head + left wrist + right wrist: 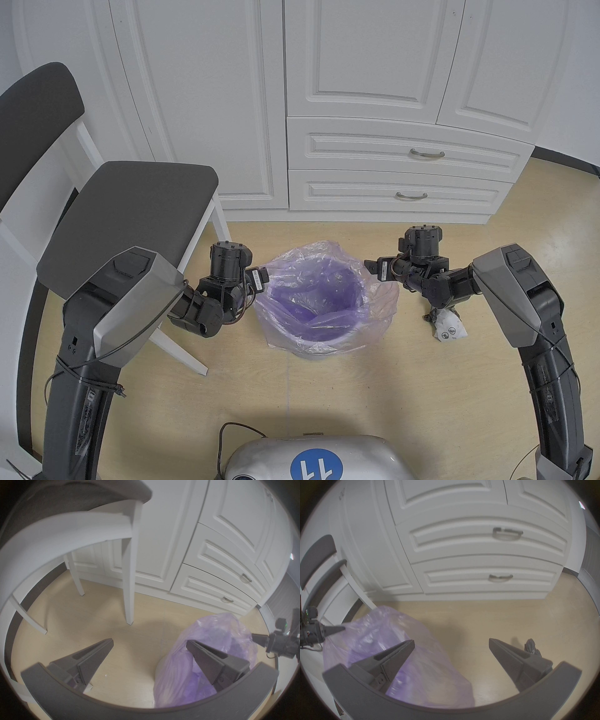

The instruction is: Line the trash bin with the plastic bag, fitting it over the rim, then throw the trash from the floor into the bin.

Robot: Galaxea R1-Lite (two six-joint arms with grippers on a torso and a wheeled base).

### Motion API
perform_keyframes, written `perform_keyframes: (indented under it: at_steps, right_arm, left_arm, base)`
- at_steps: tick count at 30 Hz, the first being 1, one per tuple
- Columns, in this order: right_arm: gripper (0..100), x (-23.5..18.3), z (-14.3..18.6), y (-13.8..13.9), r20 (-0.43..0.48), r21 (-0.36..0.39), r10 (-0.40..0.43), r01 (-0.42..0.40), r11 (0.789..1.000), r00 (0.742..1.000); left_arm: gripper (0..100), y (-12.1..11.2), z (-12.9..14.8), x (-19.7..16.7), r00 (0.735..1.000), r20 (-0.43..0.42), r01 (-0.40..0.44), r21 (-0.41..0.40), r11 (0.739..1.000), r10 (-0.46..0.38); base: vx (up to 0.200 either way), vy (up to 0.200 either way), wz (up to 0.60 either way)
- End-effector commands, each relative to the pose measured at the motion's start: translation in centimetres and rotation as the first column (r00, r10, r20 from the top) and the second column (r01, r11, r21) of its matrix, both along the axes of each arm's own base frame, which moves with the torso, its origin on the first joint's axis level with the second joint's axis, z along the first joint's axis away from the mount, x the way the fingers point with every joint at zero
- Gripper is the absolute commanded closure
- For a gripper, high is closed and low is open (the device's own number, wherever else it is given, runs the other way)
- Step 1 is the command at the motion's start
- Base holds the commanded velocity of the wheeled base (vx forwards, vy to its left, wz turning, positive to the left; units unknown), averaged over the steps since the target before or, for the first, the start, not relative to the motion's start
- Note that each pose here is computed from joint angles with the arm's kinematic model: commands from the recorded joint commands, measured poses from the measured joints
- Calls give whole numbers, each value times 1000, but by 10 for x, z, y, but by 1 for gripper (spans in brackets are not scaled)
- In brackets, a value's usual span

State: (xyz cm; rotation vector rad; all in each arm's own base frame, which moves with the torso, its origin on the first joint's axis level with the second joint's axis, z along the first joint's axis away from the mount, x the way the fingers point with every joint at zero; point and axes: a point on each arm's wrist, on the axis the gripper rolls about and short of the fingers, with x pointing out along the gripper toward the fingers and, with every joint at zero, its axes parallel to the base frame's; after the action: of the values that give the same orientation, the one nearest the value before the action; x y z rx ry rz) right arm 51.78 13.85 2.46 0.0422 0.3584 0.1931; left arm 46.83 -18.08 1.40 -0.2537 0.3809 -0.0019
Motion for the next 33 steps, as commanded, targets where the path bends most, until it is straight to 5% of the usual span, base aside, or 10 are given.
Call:
perform_keyframes:
  at_steps: [1, 20, 29, 33]
  right_arm:
    - [0, 8, -23, -4, -20, -4, -12, 12, 1000, 1000]
    - [0, 20, -67, -6, -45, 3, -27, 27, 1000, 999]
    - [0, 20, -80, -11, -69, -4, -33, 33, 999, 997]
    - [0, 20, -78, -11, -62, -1, -35, 35, 999, 997]
  left_arm:
    - [0, 6, -18, 11, 1000, -6, -31, -12, 999, 31]
    - [0, 3, -39, 33, 993, 33, -108, -34, 994, 110]
    - [0, 15, -50, 34, 992, 3, -126, -3, 992, 126]
    - [0, 16, -47, 25, 990, -74, -121, 35, 992, 123]
  base:
    - [0, 0, 0]
    - [0, 0, 0]
    - [0, 0, 0]
    - [0, 0, 0]
